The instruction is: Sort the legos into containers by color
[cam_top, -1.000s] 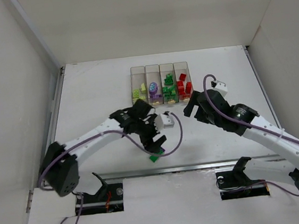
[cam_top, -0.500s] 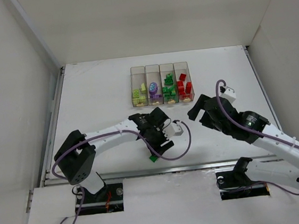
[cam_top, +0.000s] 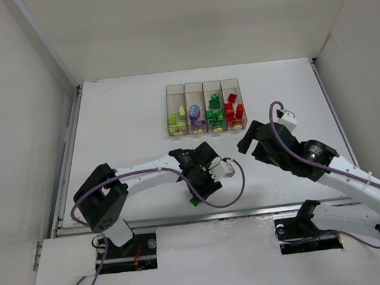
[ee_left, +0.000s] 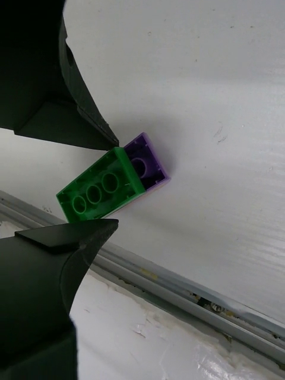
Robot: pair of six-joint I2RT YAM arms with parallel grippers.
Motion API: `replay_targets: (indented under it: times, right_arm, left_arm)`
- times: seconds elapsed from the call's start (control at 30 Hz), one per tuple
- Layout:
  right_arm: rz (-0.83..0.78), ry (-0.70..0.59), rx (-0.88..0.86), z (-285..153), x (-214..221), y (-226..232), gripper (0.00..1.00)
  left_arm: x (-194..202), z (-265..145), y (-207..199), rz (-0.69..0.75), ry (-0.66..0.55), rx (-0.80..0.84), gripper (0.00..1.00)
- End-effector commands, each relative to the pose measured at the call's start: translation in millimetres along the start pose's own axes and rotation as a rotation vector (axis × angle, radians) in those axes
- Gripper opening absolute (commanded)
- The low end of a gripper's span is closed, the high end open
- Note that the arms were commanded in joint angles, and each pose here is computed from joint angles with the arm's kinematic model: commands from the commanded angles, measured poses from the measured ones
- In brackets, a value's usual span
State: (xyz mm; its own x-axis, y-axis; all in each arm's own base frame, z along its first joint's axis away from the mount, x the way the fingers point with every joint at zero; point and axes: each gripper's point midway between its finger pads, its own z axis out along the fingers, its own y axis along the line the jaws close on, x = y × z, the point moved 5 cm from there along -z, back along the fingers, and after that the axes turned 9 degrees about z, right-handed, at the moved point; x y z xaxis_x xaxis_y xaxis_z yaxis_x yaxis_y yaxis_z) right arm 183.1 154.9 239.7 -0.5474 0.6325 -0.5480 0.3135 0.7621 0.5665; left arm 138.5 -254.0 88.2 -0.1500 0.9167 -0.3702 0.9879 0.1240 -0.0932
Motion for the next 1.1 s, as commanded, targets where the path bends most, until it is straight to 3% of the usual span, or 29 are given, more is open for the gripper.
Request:
replay_targets:
  times: [0.0,0.17,0.3,0.47,0.7,0.9,1.07]
  right_arm:
    - [0.006,-0.031,-0.043,-4.5,-6.8,8.4,1.0]
    - [0.012,-0.043,-0.049,-6.6,-9.3,8.2,1.0]
    - [0.017,-0.046,-0.058,-7.2,-9.4,7.7,1.0]
    - [-0.013,-0.034,-0.053,-3.7,-4.0,1.1,1.0]
    - [-0.085,0.003,-0.122,-8.2,0.7,1.7,1.0]
    - [-0.158,-0.02,-0.219,-17.0,-8.1,15.6,1.0]
    - [-0.357,-0.067,-0.297,-21.5,-23.8,41.5,1.0]
  left_arm:
    - [-5.1,-3.5,2.9,-0.008,-0.029,-0.034,0.46]
    - [2.7,3.4,6.0,-0.015,0.012,-0.052,0.44]
    - [2.7,3.4,6.0,-0.015,0.012,-0.052,0.34]
    - [2.2,3.5,4.9,-0.015,0.009,-0.044,0.0]
    - [-7.9,-7.3,-0.3,0.017,-0.04,-0.005,0.0]
    - [-52.7,-63.0,5.8,0.154,-0.256,-0.073,0.0]
    - [-75.1,-117.9,14.3,0.244,-0.429,-0.099,0.0]
